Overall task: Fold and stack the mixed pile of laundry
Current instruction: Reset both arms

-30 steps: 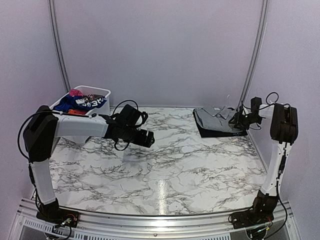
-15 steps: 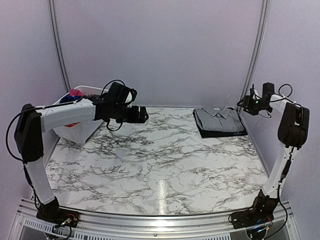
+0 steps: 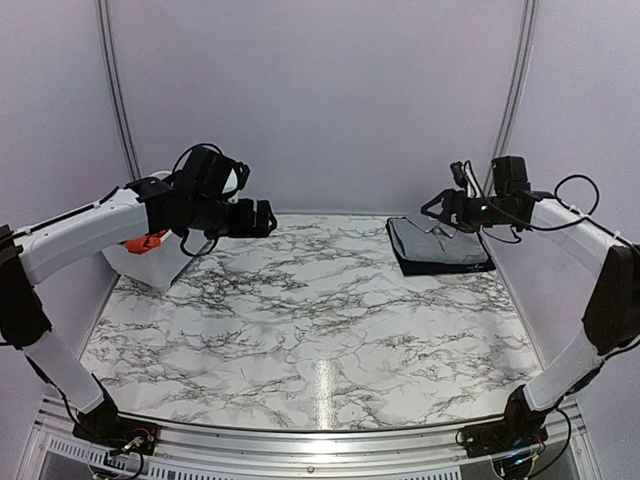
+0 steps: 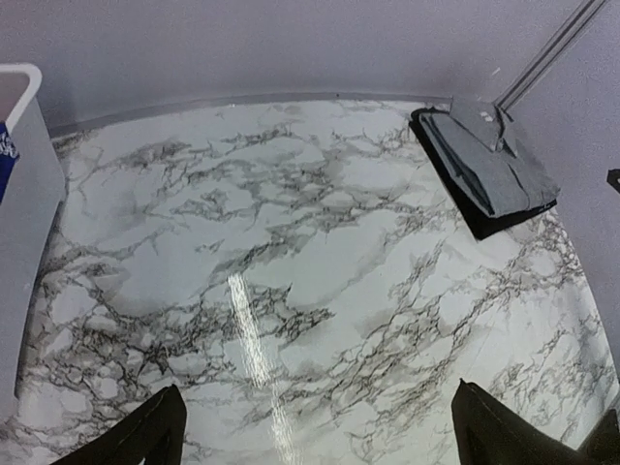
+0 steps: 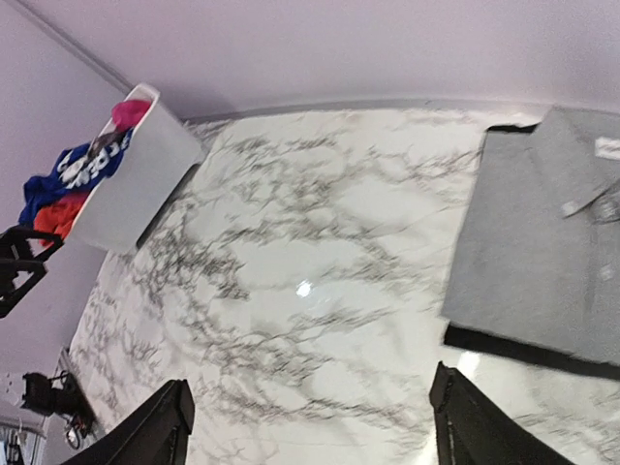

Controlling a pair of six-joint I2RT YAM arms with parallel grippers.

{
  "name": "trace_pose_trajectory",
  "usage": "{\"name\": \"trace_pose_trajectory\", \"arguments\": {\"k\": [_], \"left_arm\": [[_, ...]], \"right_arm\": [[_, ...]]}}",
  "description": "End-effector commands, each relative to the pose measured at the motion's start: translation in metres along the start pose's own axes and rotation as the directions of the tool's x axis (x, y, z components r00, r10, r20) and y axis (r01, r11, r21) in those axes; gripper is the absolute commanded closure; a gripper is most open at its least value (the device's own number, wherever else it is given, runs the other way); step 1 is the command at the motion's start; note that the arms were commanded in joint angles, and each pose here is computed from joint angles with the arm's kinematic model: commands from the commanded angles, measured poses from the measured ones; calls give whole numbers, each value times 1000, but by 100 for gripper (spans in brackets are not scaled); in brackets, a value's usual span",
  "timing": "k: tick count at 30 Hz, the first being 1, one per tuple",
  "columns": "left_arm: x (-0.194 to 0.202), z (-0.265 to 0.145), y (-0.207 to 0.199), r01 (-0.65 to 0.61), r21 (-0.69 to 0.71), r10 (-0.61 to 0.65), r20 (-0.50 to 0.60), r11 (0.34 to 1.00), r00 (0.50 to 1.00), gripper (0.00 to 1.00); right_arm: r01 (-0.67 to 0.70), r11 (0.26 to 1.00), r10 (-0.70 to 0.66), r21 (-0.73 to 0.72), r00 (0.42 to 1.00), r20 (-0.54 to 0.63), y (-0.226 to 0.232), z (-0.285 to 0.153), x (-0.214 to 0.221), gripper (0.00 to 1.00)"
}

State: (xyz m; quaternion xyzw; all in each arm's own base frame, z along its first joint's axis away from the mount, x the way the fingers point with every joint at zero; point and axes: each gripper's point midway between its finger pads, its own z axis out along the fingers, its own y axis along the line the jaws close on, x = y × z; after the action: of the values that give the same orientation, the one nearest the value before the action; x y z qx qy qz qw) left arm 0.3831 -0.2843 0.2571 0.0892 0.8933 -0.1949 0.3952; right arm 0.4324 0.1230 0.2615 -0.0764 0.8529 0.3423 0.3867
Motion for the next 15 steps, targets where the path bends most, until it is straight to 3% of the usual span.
{"name": "trace_pose_trajectory", "arguments": {"k": [1, 5, 9, 15], "left_arm": [[74, -2, -4, -20, -26, 16, -152, 999, 988, 1], [132, 1, -9, -53, -56, 39, -223, 997, 974, 1], [174, 5, -13, 20, -46, -31, -246, 999, 969, 1], [213, 15, 0, 111, -69, -125, -259, 991, 958, 1]], "right_arm": [[98, 993, -102, -63, 993, -62, 49, 3, 53, 17], [107, 993, -113, -47, 983, -148, 52, 4, 114, 14], [74, 996, -82, -43, 972, -218, 43, 3, 175, 5], [43, 999, -47, -23, 962, -268, 32, 2, 223, 3]]}}
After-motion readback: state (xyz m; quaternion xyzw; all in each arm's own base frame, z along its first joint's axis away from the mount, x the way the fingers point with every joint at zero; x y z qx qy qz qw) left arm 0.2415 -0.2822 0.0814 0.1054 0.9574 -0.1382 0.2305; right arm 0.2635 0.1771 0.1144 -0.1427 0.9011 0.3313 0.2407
